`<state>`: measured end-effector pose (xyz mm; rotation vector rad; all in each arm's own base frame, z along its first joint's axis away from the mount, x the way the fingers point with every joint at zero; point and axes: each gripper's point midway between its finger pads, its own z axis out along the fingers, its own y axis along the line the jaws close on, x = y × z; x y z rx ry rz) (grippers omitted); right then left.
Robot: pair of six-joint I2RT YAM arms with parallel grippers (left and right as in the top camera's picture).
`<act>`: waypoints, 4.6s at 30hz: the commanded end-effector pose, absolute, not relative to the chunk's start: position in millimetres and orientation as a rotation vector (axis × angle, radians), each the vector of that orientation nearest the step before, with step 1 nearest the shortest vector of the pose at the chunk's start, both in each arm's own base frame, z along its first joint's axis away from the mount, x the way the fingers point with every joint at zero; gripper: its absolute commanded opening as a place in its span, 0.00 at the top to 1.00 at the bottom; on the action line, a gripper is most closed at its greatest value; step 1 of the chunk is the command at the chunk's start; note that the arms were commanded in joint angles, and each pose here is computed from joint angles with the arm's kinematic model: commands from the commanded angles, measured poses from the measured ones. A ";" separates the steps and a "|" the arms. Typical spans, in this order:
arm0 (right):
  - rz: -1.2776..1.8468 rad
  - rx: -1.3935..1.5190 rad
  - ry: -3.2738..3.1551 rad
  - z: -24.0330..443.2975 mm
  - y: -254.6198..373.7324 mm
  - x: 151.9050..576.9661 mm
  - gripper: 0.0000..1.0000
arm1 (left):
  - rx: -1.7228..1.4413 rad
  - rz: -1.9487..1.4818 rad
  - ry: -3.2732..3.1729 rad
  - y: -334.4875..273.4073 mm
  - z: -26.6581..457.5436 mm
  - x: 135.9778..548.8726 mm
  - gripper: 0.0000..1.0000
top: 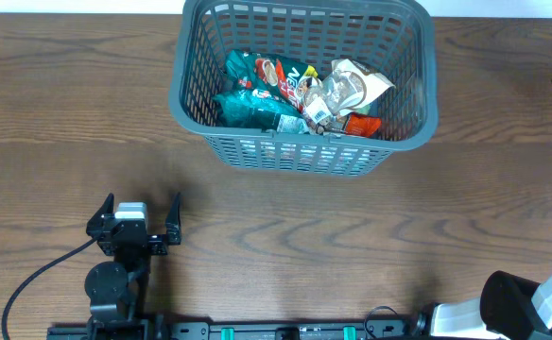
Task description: Pack container
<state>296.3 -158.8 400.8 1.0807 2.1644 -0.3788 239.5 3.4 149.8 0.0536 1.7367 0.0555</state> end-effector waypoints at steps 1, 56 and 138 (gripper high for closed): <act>-0.387 1.099 2.153 401.1 -161.2 294.5 0.01 | 0.074 0.066 1.760 3.2 136.8 240.1 0.01; -0.146 0.316 1.825 500.1 -56.4 330.7 0.01 | 0.075 0.065 1.760 3.2 136.8 240.1 0.01; 0.047 0.079 1.678 156.0 -6.9 243.3 0.01 | 0.074 0.066 1.760 3.2 136.8 240.1 0.01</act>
